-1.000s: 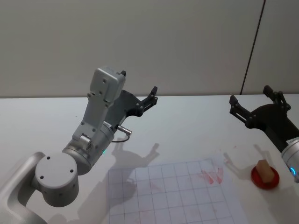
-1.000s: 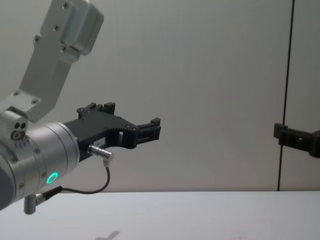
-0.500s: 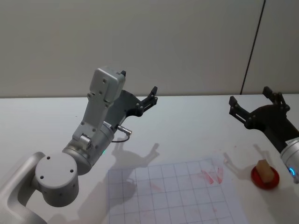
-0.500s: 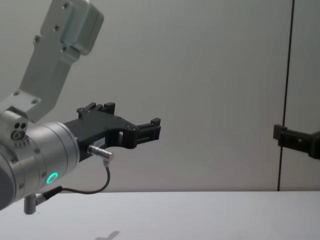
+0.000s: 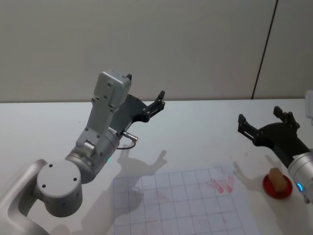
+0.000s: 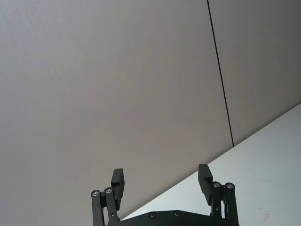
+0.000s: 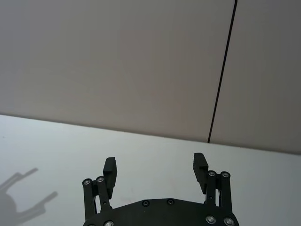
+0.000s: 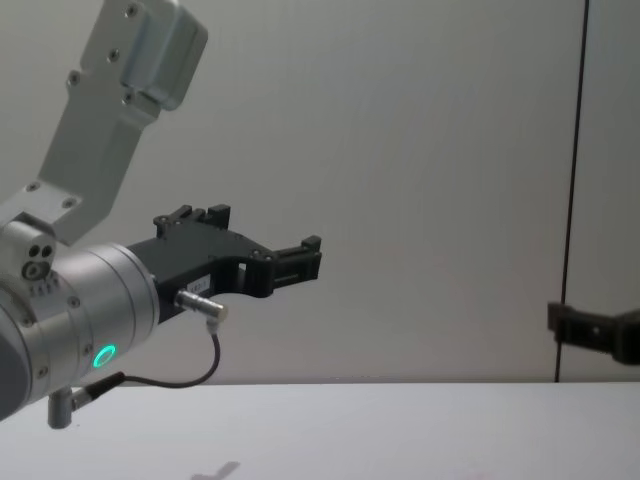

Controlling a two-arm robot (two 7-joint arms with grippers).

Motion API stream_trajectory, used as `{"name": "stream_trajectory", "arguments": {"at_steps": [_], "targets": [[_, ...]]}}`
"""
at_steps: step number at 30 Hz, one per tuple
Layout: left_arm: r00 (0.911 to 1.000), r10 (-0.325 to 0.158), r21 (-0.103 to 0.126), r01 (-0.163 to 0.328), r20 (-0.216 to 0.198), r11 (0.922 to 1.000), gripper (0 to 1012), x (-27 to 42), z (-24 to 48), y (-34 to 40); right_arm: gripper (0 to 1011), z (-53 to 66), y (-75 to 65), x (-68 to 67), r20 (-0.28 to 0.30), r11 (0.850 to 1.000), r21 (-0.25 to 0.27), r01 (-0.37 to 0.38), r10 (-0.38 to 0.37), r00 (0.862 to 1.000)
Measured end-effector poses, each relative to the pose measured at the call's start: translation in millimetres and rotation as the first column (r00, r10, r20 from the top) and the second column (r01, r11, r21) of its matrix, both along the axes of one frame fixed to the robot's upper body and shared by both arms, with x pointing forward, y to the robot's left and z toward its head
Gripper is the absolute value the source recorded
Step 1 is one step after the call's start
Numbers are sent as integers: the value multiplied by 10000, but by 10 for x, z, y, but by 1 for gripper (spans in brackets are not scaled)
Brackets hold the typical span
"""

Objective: Use the one hand to pick up the stamp and affix it onto the A4 paper.

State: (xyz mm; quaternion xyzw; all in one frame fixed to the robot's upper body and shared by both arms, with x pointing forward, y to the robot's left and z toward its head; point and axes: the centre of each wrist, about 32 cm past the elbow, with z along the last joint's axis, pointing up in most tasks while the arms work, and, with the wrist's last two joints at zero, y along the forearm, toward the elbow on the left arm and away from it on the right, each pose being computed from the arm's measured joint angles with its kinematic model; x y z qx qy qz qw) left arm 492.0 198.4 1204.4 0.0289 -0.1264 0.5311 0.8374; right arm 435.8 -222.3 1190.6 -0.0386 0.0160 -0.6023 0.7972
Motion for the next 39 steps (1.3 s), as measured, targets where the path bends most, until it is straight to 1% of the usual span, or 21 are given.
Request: {"name": "stream_trajectory", "arguments": {"at_steps": [3, 4, 6, 9, 11, 12, 13, 16, 19, 28, 34, 35, 39], "targets": [[10000, 0, 0, 0, 0, 10000, 1001, 0, 0, 0, 1001, 14, 39, -48, -476, 9995, -105, 298, -302, 9984], [10000, 0, 0, 0, 0, 10000, 1001, 0, 0, 0, 1001, 14, 39, -48, -476, 9995, -105, 298, -302, 9984], [10000, 0, 0, 0, 0, 10000, 1002, 0, 0, 0, 1001, 21, 54, -73, -752, 9986, -197, 500, -513, 9958], [10000, -1, 0, 1, 0, 10000, 1001, 0, 0, 0, 1001, 35, 74, -127, -1240, 9959, -356, 835, -873, 9884], [10000, 0, 0, 0, 0, 10000, 1001, 0, 0, 0, 1001, 41, 76, -149, -1409, 9947, -412, 946, -996, 9850], [10000, 0, 1, 0, 0, 10000, 1001, 0, 0, 0, 1001, 46, 75, -169, -1601, 9930, -492, 1077, -1143, 9805], [10000, -1, 0, 1, 0, 10000, 1001, 0, 0, 0, 1001, 46, 75, -169, -1601, 9930, -492, 1077, -1143, 9805], [10000, 0, 0, 0, 0, 10000, 1001, 0, 0, 0, 1000, 50, 63, -215, -2007, 9895, -665, 1286, -1395, 9697], [10000, 1, 0, -1, 0, 10000, 1001, 0, 0, 0, 1000, 49, 47, -246, -2284, 9869, -801, 1398, -1547, 9612], [10000, 0, 0, 0, 0, 10000, 1002, 0, 0, 0, 1001, 13, -1, -302, -2968, 9839, -1084, 1423, -1686, 9399], [10000, 0, 0, 0, 0, 10000, 1001, 0, 0, 0, 1001, -49, -45, -333, -3390, 9839, -1206, 1317, -1656, 9261], [10000, 0, -1, 0, 1, 10000, 1001, 0, 0, 0, 1001, -49, -45, -333, -3390, 9839, -1206, 1317, -1656, 9261], [10000, 0, 0, 0, 0, 10000, 1001, 0, 0, 0, 1001, -92, -73, -347, -3609, 9838, -1272, 1266, -1648, 9179]]}}
